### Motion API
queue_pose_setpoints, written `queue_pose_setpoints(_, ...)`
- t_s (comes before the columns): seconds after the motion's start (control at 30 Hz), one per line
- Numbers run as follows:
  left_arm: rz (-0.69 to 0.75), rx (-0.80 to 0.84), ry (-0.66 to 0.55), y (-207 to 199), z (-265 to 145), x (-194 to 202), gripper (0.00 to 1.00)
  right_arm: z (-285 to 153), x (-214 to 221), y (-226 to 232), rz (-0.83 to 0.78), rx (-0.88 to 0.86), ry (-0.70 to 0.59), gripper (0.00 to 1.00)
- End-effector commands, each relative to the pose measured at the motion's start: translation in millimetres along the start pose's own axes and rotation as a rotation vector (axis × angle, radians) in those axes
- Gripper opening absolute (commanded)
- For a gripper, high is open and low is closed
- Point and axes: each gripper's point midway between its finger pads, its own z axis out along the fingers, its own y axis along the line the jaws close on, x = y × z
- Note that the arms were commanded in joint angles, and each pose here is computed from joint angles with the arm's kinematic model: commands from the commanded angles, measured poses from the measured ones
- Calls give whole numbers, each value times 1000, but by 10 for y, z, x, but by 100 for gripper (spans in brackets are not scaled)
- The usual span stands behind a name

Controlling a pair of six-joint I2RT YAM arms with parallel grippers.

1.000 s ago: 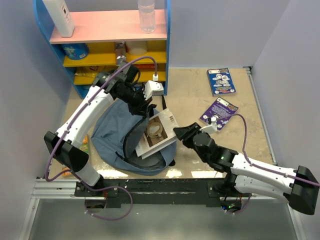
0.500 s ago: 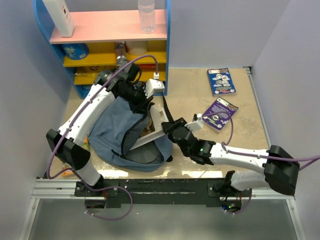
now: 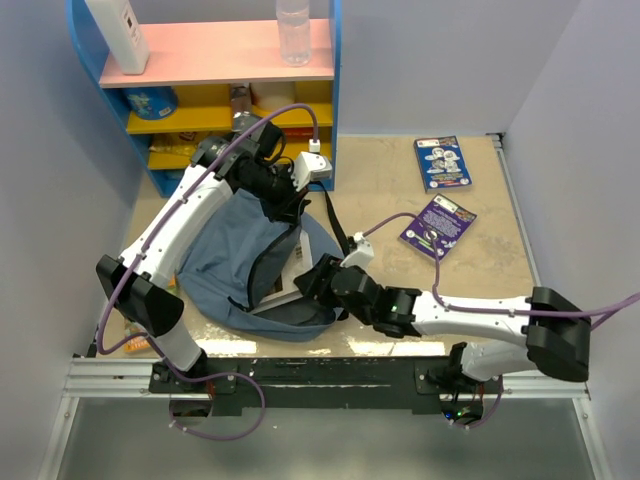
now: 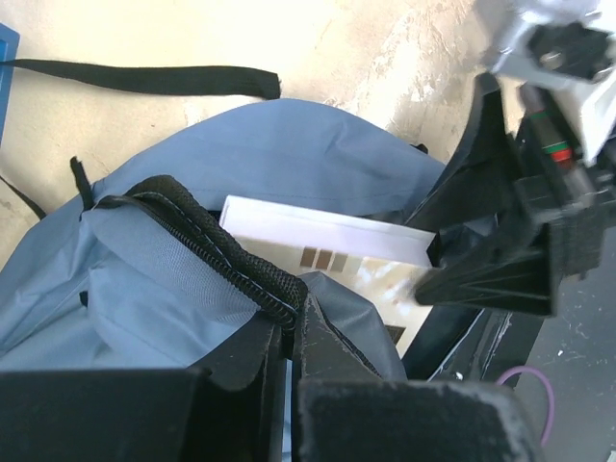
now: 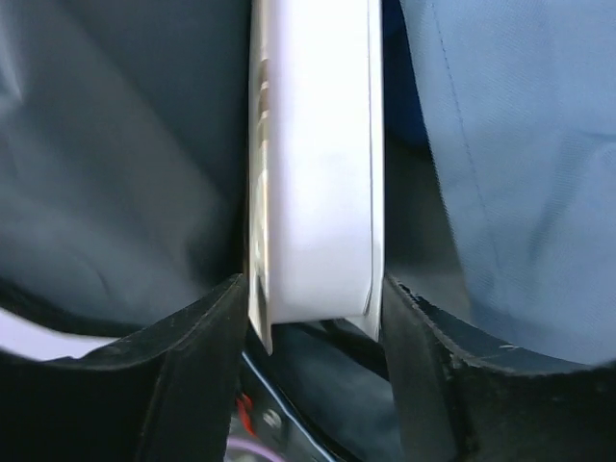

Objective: Pack the student bag
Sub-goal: Place the book in the student bag.

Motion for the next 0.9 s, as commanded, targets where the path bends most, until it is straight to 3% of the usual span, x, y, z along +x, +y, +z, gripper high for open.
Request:
queue_pose_setpoints(0.0,61,-9,-108,-36,-137,-314,0,-238,-245,-18,-114,-17,-38,64)
queue_pose_setpoints(0.2,57,17,-99,-94,-145,-291,0,-181,-884,-120,-138,28,-188,75)
queue_pose_setpoints(0.37,63,29,-100,-141,-176,-276,0,132,-1250,-255,-155,27,-203,76)
queue_pose_setpoints(0.63,66,35,-86,-165,-160,-201,0,519,-778,-112,-219,-182,67,74)
queue_pose_setpoints(0.77,68,34,-81,-164,-150,-177,0,486,-702,-27,-176,-294,84,73)
queue_pose_setpoints(0.87,72,29,-83,-162,-158,-177,0,526,-611,-102,-170,-281,121,72)
